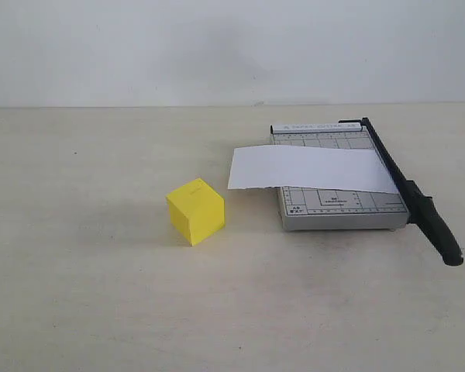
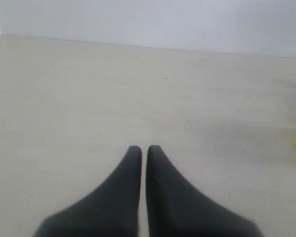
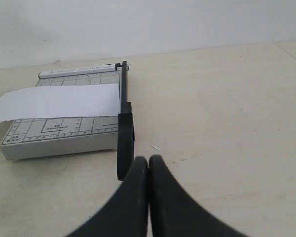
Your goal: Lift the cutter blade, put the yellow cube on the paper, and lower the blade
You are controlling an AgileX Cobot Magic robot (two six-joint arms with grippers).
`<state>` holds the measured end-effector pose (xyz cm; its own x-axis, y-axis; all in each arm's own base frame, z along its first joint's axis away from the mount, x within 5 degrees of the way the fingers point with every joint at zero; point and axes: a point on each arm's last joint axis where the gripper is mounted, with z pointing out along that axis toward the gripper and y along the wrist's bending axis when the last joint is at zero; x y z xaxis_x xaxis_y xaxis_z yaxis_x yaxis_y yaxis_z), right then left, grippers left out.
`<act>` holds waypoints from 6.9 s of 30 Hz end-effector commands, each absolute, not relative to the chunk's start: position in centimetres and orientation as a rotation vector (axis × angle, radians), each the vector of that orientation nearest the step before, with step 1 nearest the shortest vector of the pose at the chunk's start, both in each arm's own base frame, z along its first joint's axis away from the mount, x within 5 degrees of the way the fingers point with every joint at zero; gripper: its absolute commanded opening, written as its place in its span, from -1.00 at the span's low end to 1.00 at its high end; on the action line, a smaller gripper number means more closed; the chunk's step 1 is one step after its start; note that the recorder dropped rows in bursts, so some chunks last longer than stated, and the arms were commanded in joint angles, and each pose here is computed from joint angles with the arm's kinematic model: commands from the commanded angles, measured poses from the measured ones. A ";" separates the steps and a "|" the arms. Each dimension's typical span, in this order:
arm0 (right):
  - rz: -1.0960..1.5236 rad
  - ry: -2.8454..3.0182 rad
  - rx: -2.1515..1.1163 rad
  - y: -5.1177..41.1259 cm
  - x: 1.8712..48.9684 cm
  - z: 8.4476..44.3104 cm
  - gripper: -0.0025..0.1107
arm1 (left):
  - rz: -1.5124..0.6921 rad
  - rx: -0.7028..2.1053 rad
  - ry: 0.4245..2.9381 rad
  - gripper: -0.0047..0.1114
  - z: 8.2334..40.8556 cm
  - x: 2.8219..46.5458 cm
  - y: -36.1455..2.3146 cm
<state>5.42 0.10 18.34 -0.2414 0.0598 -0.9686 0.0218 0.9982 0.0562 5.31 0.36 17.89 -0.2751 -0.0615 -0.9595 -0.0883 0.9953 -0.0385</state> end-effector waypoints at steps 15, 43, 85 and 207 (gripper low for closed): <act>0.217 1.433 0.274 -0.3 5.6 21.6 -0.96 | 0.074 -0.073 1.818 -0.84 18.3 5.3 0.5; 0.078 2.157 -0.002 0.0 17.4 24.9 -0.96 | 0.074 -0.073 1.818 -0.84 18.3 5.3 0.5; 0.120 2.547 -0.113 0.0 25.8 16.7 0.07 | 0.068 -0.077 1.811 -0.84 18.3 5.4 0.5; -0.120 1.912 -0.120 3.1 20.7 18.7 -0.96 | -0.030 -0.143 1.767 -0.84 18.7 5.5 0.2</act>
<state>20.70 3.46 16.92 -0.4527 -0.1400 -0.8806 -0.0621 0.9901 -0.1255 5.48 0.31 18.58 -0.1972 -0.0897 -0.9763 -0.0853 0.9936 -0.0740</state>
